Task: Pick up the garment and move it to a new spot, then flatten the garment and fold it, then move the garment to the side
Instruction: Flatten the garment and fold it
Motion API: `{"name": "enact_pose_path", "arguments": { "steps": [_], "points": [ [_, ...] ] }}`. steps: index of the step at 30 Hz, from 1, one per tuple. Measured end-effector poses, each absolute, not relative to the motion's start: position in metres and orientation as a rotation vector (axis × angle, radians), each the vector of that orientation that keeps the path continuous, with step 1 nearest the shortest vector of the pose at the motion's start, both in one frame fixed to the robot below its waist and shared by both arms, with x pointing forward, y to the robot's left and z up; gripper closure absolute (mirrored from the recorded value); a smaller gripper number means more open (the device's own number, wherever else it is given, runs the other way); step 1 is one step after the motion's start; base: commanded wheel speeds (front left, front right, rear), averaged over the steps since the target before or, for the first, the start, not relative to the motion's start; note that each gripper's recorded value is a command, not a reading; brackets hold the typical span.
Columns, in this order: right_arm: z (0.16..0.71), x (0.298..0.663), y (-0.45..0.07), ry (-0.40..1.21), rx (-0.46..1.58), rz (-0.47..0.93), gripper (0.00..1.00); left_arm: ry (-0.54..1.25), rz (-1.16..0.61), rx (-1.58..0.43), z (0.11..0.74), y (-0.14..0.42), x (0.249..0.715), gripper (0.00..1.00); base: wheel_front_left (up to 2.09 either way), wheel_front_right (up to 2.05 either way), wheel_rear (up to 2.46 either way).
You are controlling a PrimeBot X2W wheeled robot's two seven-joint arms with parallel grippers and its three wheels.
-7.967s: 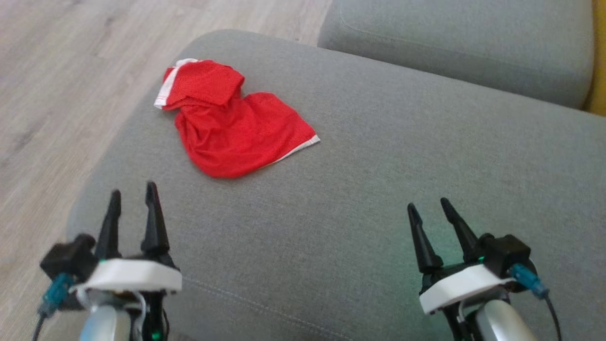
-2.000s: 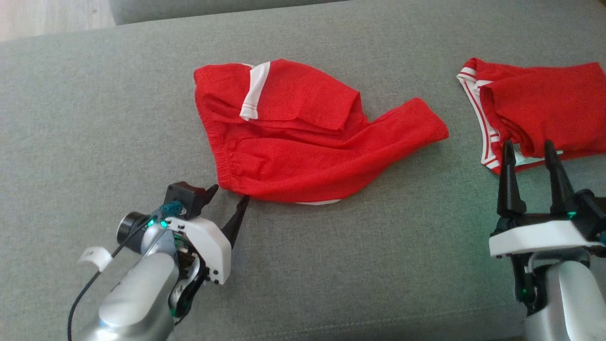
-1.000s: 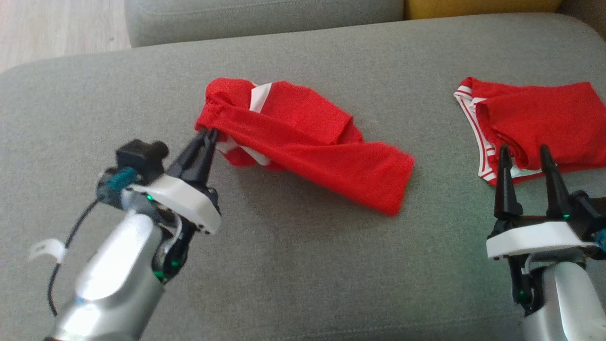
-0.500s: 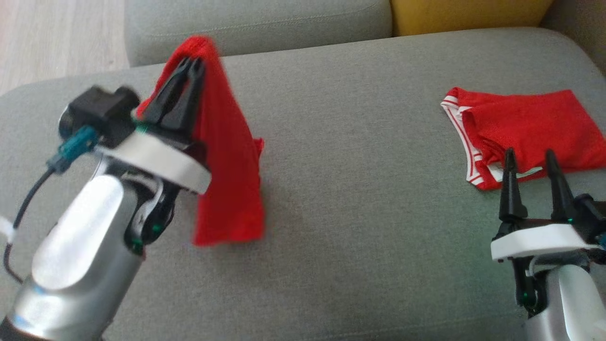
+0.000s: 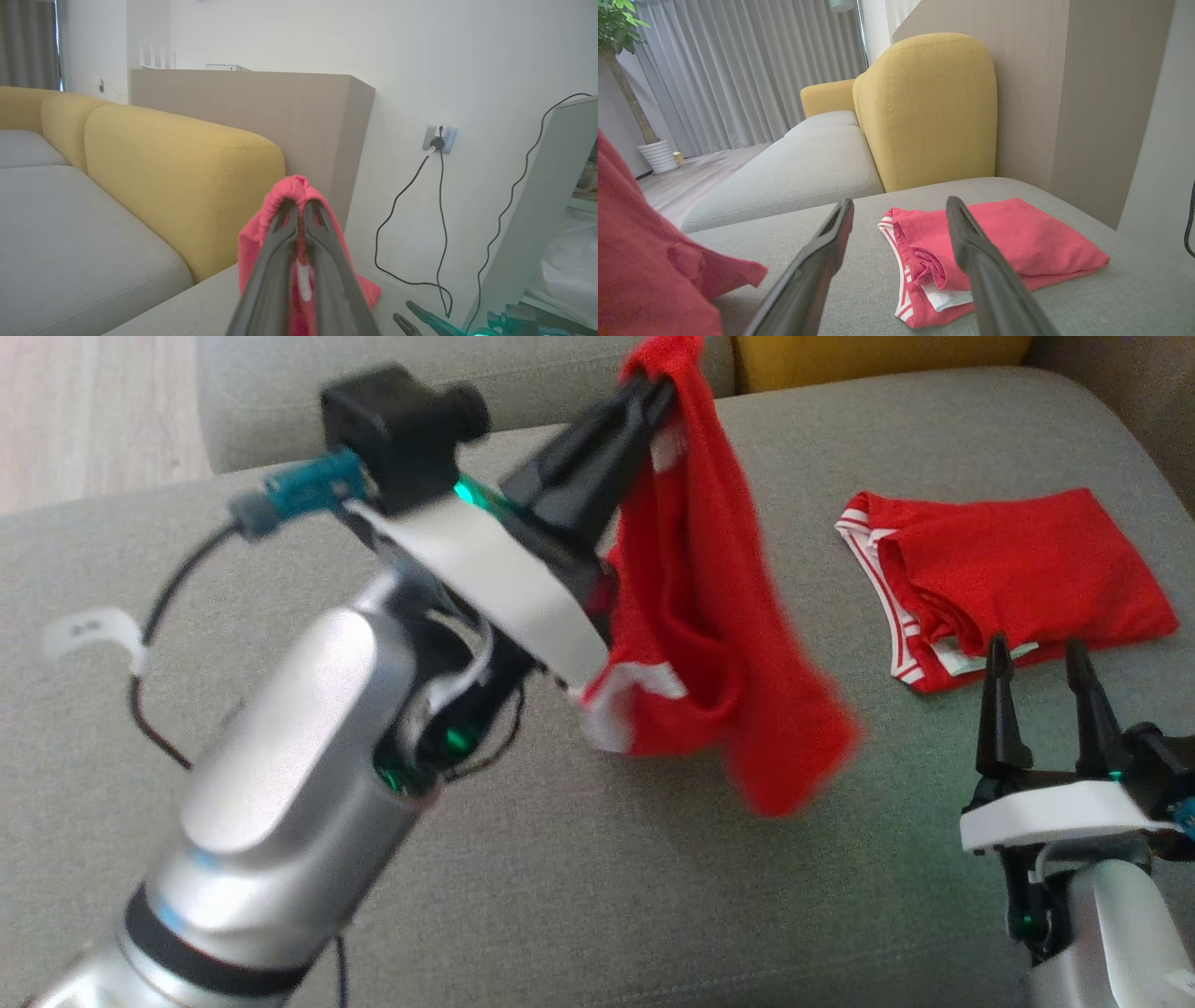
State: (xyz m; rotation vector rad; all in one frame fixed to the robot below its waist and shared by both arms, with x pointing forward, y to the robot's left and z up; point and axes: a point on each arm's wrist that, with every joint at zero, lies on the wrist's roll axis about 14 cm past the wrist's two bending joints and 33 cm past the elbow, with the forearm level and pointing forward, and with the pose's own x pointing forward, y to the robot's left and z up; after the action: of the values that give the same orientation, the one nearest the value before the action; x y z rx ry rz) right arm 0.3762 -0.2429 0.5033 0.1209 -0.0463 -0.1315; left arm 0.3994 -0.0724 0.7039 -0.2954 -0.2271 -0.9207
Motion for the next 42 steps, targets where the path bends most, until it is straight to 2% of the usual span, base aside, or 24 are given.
{"name": "enact_pose_path", "arguments": {
  "steps": [4,9,13,20,21,22,23,24,25,26,27,28,42],
  "points": [
    [0.497,0.376,-0.246,-0.033,0.126,-0.145,0.0,-0.168,-0.829,-0.265,0.689,-0.065,0.43,1.0,0.0,0.0,0.0],
    [0.489,0.379,-0.251,-0.014,0.13,-0.16,0.0,0.056,-0.714,-0.179,0.608,-0.046,0.468,1.0,0.0,0.0,0.0],
    [0.488,0.39,-0.249,-0.011,0.122,-0.15,0.0,0.257,-0.571,-0.119,0.526,-0.01,0.493,1.0,0.0,0.0,0.0],
    [0.473,0.403,-0.235,0.033,0.114,-0.105,0.0,0.406,-0.463,-0.061,0.454,0.024,0.516,1.0,0.0,0.0,0.0],
    [0.471,0.405,-0.233,0.038,0.115,-0.098,0.0,0.413,-0.454,-0.054,0.448,0.027,0.519,0.87,0.0,0.0,0.0],
    [0.47,0.406,-0.231,0.042,0.117,-0.092,0.0,0.415,-0.441,-0.053,0.444,0.031,0.522,0.51,0.0,0.0,0.0],
    [0.47,0.406,-0.231,0.042,0.117,-0.092,0.0,0.415,-0.441,-0.053,0.444,0.031,0.522,0.0,0.0,0.0,0.0],
    [0.469,0.407,-0.229,0.046,0.117,-0.087,0.0,0.411,-0.428,-0.052,0.441,0.035,0.525,0.06,0.0,0.0,0.0],
    [0.468,0.408,-0.228,0.048,0.117,-0.084,0.0,0.4,-0.411,-0.054,0.441,0.039,0.529,0.44,0.0,0.0,0.0],
    [0.468,0.409,-0.227,0.045,0.116,-0.081,0.0,0.383,-0.392,-0.06,0.442,0.044,0.533,0.51,0.0,0.0,0.0],
    [0.47,0.411,-0.226,0.04,0.116,-0.078,0.0,0.367,-0.373,-0.065,0.444,0.048,0.537,0.08,0.0,0.0,0.0],
    [0.471,0.412,-0.225,0.034,0.116,-0.074,0.0,0.35,-0.358,-0.061,0.447,0.053,0.54,0.0,0.0,0.0,0.0],
    [0.491,0.425,-0.182,-0.011,0.101,0.054,0.0,0.191,-0.276,-0.173,0.492,0.097,0.531,0.0,0.0,0.0,0.0]
  ]
}}
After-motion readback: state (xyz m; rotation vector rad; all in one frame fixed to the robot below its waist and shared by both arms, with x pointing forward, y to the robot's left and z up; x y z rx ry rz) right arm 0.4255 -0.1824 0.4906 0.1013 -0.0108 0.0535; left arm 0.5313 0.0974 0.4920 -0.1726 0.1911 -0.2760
